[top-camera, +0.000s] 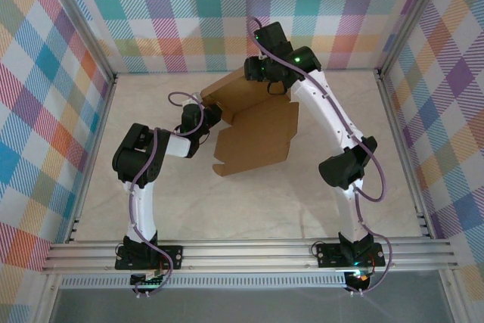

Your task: Fold the paper box

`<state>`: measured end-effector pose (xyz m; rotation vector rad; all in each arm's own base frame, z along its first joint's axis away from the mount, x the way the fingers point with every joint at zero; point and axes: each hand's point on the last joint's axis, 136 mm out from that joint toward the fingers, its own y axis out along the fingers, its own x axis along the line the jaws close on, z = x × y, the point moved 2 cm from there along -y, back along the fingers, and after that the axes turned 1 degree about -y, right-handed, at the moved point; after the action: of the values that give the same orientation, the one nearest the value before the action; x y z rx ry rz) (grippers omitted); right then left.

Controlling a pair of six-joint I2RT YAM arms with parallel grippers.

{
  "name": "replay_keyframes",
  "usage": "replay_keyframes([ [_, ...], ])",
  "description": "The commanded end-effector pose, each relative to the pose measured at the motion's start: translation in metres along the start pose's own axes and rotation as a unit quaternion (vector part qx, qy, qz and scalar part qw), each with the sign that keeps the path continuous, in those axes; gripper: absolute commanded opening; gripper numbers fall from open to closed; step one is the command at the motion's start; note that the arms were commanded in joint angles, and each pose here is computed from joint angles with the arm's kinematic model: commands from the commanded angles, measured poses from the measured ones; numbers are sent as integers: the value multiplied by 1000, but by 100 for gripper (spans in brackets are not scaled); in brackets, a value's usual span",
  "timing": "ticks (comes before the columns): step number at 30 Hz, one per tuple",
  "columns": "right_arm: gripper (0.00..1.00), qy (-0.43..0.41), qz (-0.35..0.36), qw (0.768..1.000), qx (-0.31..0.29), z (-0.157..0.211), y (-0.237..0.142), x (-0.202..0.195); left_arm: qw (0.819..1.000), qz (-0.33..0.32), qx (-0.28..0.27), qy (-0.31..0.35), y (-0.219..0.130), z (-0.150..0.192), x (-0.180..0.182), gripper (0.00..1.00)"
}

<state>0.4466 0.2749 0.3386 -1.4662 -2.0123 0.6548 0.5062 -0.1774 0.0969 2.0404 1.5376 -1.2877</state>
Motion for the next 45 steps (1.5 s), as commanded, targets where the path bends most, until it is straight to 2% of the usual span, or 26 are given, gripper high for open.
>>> replay_keyframes([
  [1,44,18,-13,1000,7,2,3,2,1000,24,-11,3,-7,-11,-20,0],
  [10,13,24,-7,1000,9,3,7,0,999,27,-4,17,-6,-6,-26,0],
  [13,14,28,-7,1000,9,3,7,0,999,27,-2,18,-6,-5,-26,0],
  [15,23,30,-7,1000,7,2,7,0,999,27,-2,18,-6,-5,-26,0],
  [17,22,31,-10,999,6,1,7,1,999,27,-2,19,-6,-5,-26,0],
  [19,2,31,-13,999,5,1,7,2,999,27,-1,19,-6,-4,-26,0],
  [21,0,32,-14,999,5,1,6,2,999,26,0,18,-6,-4,-25,0],
  [22,2,32,-14,999,5,1,6,2,999,26,-1,18,-6,-4,-25,0],
  [24,25,30,-16,999,4,0,6,3,999,26,0,18,-5,-4,-25,0],
  [27,24,28,-26,999,1,-1,2,6,1000,26,-1,16,-5,-4,-25,0],
  [30,42,20,-59,998,-4,-5,-14,14,1000,17,7,14,-4,-3,-22,0],
  [34,57,13,-80,996,-27,-8,-45,15,1000,-6,23,18,-6,-2,-16,0],
  [37,64,2,-90,994,-64,-7,-69,10,999,-18,37,21,-6,-2,-11,0],
  [40,66,-4,-97,989,-110,-7,-95,-1,999,-12,44,22,-6,-2,-11,0],
  [45,66,32,-81,986,-143,-3,-123,-53,997,12,64,42,-5,1,-20,0],
])
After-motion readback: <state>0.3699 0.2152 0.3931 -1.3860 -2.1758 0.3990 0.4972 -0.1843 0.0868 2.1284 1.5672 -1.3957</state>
